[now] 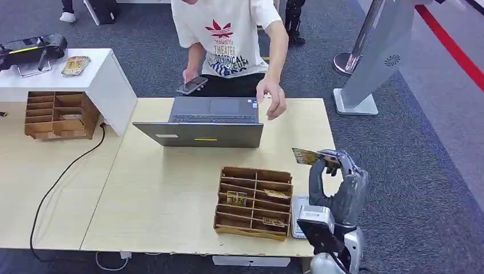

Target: Pass the card to the sensor for recognition and then transmit it.

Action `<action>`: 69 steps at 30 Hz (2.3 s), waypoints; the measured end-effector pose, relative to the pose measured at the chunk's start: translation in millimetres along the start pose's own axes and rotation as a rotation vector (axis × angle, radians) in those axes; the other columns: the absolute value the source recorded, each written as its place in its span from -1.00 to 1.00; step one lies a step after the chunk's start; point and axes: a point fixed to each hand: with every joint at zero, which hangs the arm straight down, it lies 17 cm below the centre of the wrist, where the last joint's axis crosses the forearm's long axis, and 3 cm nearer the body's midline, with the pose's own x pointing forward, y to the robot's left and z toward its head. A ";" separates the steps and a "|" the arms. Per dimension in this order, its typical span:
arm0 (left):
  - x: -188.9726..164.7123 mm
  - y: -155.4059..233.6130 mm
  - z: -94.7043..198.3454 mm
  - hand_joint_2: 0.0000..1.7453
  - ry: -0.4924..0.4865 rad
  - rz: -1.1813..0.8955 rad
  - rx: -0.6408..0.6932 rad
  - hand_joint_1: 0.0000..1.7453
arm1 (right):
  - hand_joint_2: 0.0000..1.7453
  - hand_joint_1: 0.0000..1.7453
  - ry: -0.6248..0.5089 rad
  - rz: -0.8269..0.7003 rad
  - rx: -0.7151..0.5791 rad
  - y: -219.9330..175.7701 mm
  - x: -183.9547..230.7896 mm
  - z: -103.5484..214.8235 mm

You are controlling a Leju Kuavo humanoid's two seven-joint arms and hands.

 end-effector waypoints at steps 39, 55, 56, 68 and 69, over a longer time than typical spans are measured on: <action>-22.1 36.4 3.0 -1.00 0.064 -0.221 0.079 -1.00 | 1.00 -1.00 -0.183 0.648 0.270 111.7 -75.3 -116.5; -15.0 22.8 1.1 -1.00 0.044 -0.129 0.055 -1.00 | 1.00 -1.00 -0.064 0.071 0.132 89.3 -3.4 -71.4; -14.4 22.0 1.1 -1.00 0.042 -0.123 0.052 -1.00 | 1.00 -1.00 -0.061 0.042 0.125 87.5 1.4 -68.3; -2.4 6.8 0.9 -1.00 0.008 -0.024 0.012 -1.00 | 1.00 -0.50 -0.028 -0.156 0.161 79.4 36.7 -16.9; 0.2 4.2 1.2 -1.00 0.002 -0.015 0.007 -1.00 | 1.00 0.58 -0.034 -0.150 0.176 80.8 38.5 -11.2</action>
